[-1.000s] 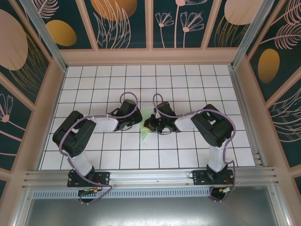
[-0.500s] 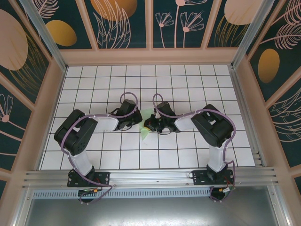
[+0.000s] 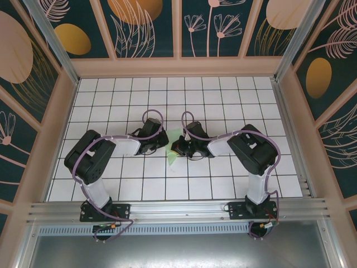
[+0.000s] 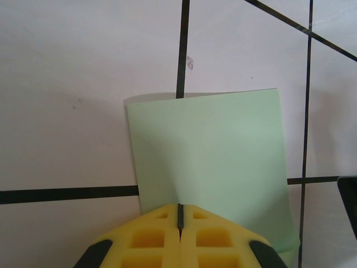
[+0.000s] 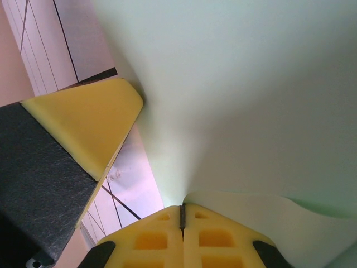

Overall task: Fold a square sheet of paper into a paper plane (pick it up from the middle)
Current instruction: Third fold the triangle at the center of the table.

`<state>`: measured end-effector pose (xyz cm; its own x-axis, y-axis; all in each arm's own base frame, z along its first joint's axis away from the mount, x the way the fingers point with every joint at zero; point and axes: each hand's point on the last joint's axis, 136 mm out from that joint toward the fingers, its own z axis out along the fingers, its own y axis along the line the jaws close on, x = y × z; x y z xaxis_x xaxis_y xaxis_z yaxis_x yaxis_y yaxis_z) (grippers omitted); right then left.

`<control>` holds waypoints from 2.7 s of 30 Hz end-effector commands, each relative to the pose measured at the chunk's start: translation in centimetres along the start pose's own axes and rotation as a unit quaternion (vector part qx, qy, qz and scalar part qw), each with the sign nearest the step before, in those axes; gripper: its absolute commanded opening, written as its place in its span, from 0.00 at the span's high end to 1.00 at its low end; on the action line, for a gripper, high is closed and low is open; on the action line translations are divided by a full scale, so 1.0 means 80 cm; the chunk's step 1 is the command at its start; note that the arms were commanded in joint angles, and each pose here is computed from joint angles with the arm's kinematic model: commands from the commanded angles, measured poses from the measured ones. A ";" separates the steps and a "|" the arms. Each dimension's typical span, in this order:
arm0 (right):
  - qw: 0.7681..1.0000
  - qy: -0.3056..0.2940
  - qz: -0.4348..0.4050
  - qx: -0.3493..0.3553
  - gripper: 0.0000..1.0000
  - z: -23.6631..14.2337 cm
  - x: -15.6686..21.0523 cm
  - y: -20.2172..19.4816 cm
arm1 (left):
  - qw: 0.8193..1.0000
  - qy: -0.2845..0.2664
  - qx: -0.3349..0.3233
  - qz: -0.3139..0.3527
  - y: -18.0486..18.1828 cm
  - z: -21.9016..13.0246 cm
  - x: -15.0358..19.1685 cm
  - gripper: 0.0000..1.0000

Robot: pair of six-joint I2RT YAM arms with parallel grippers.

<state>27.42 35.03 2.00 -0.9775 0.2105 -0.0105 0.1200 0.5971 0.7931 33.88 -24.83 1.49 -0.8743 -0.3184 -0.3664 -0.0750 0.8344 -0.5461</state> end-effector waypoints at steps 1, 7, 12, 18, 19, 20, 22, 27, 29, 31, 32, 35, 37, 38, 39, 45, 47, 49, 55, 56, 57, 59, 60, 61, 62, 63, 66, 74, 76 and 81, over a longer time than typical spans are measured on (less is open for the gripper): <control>1.000 -0.003 0.002 0.024 1.00 -0.001 0.004 -0.017 | 0.999 0.032 -0.031 -0.005 0.029 0.007 0.024 1.00; 0.999 0.006 0.012 0.041 0.94 0.002 0.008 -0.028 | 1.000 0.012 -0.023 -0.001 0.012 -0.003 0.005 0.97; 0.999 0.007 0.017 0.050 0.80 0.001 0.009 -0.033 | 0.999 -0.030 -0.043 -0.014 0.009 -0.030 -0.029 0.84; 0.998 0.006 0.018 0.052 0.61 0.001 0.008 -0.032 | 0.996 -0.061 -0.053 -0.042 0.030 -0.056 -0.045 0.73; 0.998 0.006 0.019 0.053 0.60 0.001 0.008 -0.032 | 0.996 -0.062 -0.048 -0.042 0.029 -0.059 -0.044 0.72; 0.998 0.007 0.018 0.054 0.60 0.001 0.008 -0.032 | 0.996 -0.062 -0.041 -0.040 0.026 -0.061 -0.043 0.72; 0.998 0.007 0.018 0.056 0.60 0.000 0.008 -0.033 | 0.997 -0.061 -0.019 -0.035 0.018 -0.065 -0.042 0.72; 0.997 0.006 0.017 0.071 0.77 0.000 0.009 -0.043 | 0.998 -0.040 0.043 -0.025 -0.006 -0.073 -0.027 0.84; 0.997 0.008 0.017 0.080 0.87 0.000 0.010 -0.047 | 0.998 -0.025 0.062 -0.021 -0.014 -0.072 -0.015 0.91; 0.996 0.010 0.019 0.085 0.94 0.001 0.011 -0.051 | 0.997 -0.009 0.078 -0.013 -0.024 -0.070 -0.002 0.96; 0.996 0.011 0.019 0.087 0.97 0.001 0.012 -0.053 | 0.997 -0.002 0.083 -0.011 -0.027 -0.068 0.004 0.98; 0.995 0.010 0.020 0.094 1.00 0.001 0.012 -0.056 | 0.996 0.016 0.092 -0.002 -0.035 -0.063 0.022 1.00; 0.995 0.010 0.020 0.095 1.00 0.002 0.012 -0.057 | 0.996 0.023 0.091 0.000 -0.036 -0.058 0.029 1.00; 0.995 0.010 0.020 0.095 1.00 0.002 0.012 -0.057 | 0.996 0.027 0.089 -0.001 -0.035 -0.055 0.031 1.00; 0.995 0.011 0.020 0.095 1.00 0.002 0.012 -0.057 | 0.996 0.030 0.088 0.000 -0.034 -0.052 0.034 1.00; 0.995 0.011 0.018 0.095 1.00 0.003 0.012 -0.056 | 0.997 0.046 0.062 -0.001 -0.022 -0.034 0.044 1.00; 0.995 0.011 0.019 0.095 1.00 0.003 0.012 -0.055 | 0.997 0.050 0.052 -0.001 -0.017 -0.028 0.047 1.00; 0.995 0.011 0.017 0.094 1.00 0.003 0.012 -0.053 | 0.997 0.054 0.045 -0.001 -0.013 -0.025 0.050 1.00; 0.996 0.013 0.015 0.088 1.00 0.005 0.013 -0.048 | 0.998 0.061 0.017 0.003 0.002 -0.020 0.056 1.00; 0.996 0.013 0.013 0.087 1.00 0.005 0.012 -0.047 | 0.998 0.065 0.010 0.004 0.006 -0.019 0.058 1.00; 0.996 0.012 0.010 0.083 1.00 0.004 0.012 -0.043 | 0.998 0.068 0.006 0.005 0.009 -0.018 0.060 1.00; 0.997 0.010 -0.005 0.073 1.00 0.000 0.009 -0.031 | 0.997 0.081 -0.010 0.007 0.021 -0.014 0.070 1.00; 0.998 0.007 -0.015 0.066 1.00 -0.003 0.006 -0.023 | 0.996 0.087 -0.020 0.008 0.028 -0.012 0.075 1.00; 0.998 0.004 -0.028 0.061 1.00 -0.007 0.004 -0.015 | 0.995 0.091 -0.030 0.012 0.035 -0.011 0.079 1.00; 0.997 -0.001 -0.042 0.057 1.00 -0.011 0.000 -0.006 | 0.994 0.095 -0.043 0.012 0.044 -0.011 0.083 1.00; 0.997 -0.006 -0.055 0.053 1.00 -0.016 -0.003 0.001 | 0.994 0.098 -0.050 0.014 0.049 -0.011 0.087 1.00; 0.995 -0.020 -0.090 0.046 1.00 -0.029 -0.011 0.012 | 0.992 0.104 -0.071 0.018 0.066 -0.012 0.095 1.00; 0.991 -0.007 -0.114 0.067 1.00 -0.031 -0.011 -0.016 | 0.991 0.103 -0.083 0.030 0.071 -0.011 0.094 1.00; 0.991 -0.005 -0.109 0.070 1.00 -0.030 -0.013 -0.021 | 0.990 0.103 -0.085 0.034 0.072 -0.010 0.092 1.00; 0.991 -0.005 -0.096 0.090 1.00 -0.030 -0.013 -0.040 | 0.989 0.103 -0.096 0.042 0.077 -0.010 0.092 1.00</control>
<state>28.04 32.41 2.78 -0.9809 0.0878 -0.1737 -0.0601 0.7124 0.6992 29.47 -25.64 1.18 -0.9260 -0.2057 -0.3165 0.0046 0.8323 -0.5543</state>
